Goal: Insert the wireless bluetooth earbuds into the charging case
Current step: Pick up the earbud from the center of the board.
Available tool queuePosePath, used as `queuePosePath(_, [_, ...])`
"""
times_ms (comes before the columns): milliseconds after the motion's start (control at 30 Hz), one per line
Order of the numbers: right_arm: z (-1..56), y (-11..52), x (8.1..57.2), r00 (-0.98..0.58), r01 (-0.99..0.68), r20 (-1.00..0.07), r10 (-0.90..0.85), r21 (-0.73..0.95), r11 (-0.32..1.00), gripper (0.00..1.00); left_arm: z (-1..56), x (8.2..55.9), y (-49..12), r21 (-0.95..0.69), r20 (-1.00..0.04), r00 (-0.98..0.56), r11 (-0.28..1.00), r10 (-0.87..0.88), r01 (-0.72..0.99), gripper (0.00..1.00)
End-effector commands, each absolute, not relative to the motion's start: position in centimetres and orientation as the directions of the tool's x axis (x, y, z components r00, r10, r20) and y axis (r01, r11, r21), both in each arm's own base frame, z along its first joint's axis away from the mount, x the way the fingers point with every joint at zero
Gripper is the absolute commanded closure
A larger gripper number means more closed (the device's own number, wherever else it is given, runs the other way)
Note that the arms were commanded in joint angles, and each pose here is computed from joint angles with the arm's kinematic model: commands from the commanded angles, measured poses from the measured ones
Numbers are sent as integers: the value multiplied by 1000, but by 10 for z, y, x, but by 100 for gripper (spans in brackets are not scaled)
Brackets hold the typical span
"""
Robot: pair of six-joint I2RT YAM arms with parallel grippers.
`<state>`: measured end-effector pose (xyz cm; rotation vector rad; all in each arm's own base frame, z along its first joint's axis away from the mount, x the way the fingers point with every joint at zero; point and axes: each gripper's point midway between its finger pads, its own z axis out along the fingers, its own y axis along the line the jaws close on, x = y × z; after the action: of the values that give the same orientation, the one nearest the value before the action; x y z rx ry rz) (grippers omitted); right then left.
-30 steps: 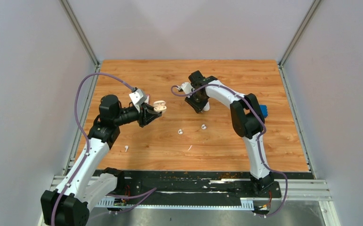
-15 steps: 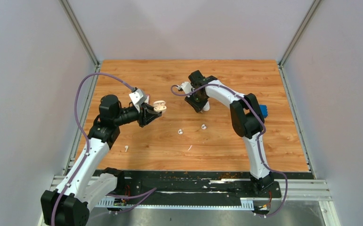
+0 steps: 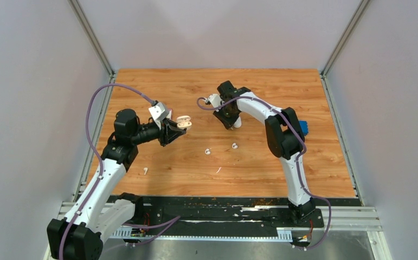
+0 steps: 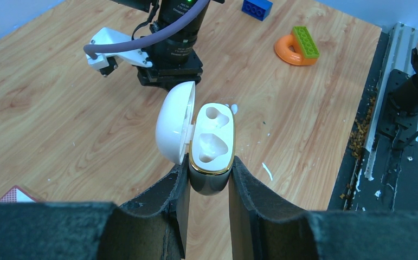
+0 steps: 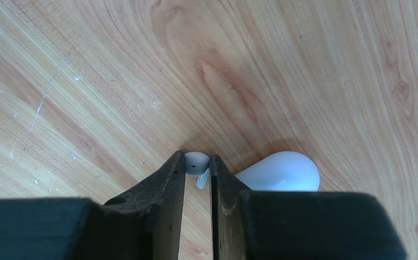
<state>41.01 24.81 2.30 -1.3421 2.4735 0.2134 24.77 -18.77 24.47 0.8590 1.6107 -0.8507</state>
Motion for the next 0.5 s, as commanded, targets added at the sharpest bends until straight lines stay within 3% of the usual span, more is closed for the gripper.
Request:
queuePosePath(0, [44,249,411,-512,-831,-391,-765,1,556,96,265,252,-188,-46,-990,-104,478,95,877,100])
queuePosePath(467, [205,264,368,-433,-858,-694,-576,121,500,100,270,258,-194,-71,-991,-116,454,73,888,100])
